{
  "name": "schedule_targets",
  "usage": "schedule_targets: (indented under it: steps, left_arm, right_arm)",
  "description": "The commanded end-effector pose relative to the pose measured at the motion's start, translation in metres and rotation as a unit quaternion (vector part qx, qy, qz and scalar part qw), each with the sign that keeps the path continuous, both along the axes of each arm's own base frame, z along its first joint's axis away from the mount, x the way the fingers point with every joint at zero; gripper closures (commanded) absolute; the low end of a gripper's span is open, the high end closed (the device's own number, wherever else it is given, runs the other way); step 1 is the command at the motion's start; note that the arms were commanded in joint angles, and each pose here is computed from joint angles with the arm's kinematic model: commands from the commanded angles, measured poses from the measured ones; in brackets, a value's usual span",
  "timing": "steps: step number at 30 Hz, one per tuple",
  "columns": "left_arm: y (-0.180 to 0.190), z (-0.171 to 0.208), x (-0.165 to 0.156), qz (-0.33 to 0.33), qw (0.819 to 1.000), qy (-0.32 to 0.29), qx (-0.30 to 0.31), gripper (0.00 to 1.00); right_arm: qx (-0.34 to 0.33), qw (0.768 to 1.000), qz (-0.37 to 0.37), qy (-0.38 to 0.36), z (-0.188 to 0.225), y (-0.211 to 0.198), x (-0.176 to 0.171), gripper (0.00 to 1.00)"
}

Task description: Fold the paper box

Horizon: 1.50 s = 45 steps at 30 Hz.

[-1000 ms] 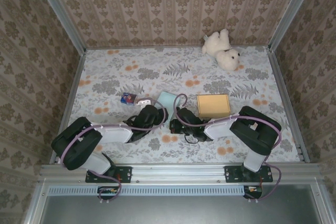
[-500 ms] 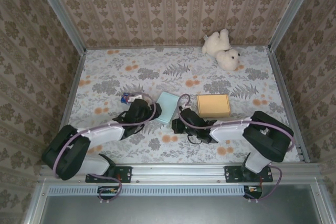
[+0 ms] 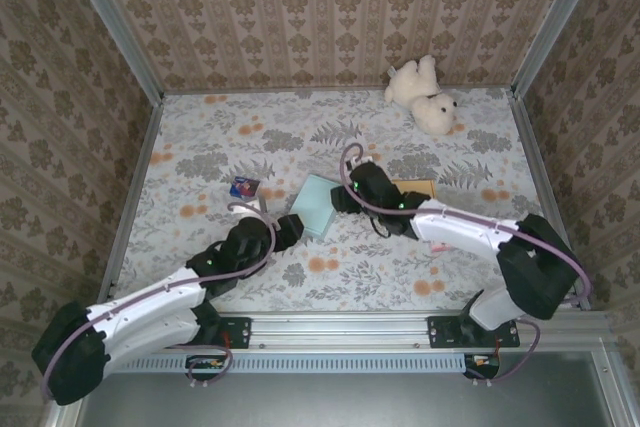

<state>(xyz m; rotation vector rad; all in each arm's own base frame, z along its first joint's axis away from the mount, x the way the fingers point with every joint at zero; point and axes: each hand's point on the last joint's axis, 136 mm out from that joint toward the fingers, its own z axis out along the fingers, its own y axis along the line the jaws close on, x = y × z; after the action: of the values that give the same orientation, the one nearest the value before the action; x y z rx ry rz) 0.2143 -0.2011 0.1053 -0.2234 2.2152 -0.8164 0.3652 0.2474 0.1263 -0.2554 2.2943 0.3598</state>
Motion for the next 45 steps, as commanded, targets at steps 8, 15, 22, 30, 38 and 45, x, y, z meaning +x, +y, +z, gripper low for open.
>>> schedule_targets:
  steps: [8, 15, 22, 30, 38, 45]
  left_arm:
    - [-0.011, -0.012, 0.011, 0.047, 0.998, 0.016, -0.035, 0.19]
    - [-0.026, -0.017, 0.023, 0.050, 0.998, 0.022, -0.041, 0.18]
    - [-0.051, -0.026, 0.041, 0.038, 0.997, 0.037, -0.055, 0.19]
    - [-0.055, -0.045, 0.069, 0.050, 0.995, 0.059, -0.064, 0.20]
    - [-0.045, -0.028, 0.091, 0.052, 0.997, 0.040, -0.038, 0.20]
    - [-0.038, -0.029, 0.098, 0.063, 0.997, 0.030, -0.020, 0.20]
  right_arm:
    - [0.022, 0.988, 0.146, 0.052, -0.024, 0.038, 0.032, 0.31]
    - [0.019, 0.984, 0.162, 0.066, -0.041, 0.052, 0.048, 0.30]
    - [0.017, 0.981, 0.173, 0.085, -0.059, 0.057, 0.051, 0.30]
    - [0.033, 0.978, 0.174, 0.110, -0.072, 0.057, 0.040, 0.32]
    - [0.113, 0.981, 0.111, 0.116, -0.046, 0.046, 0.011, 0.37]
    - [0.155, 0.981, 0.042, 0.112, -0.049, 0.031, -0.008, 0.38]
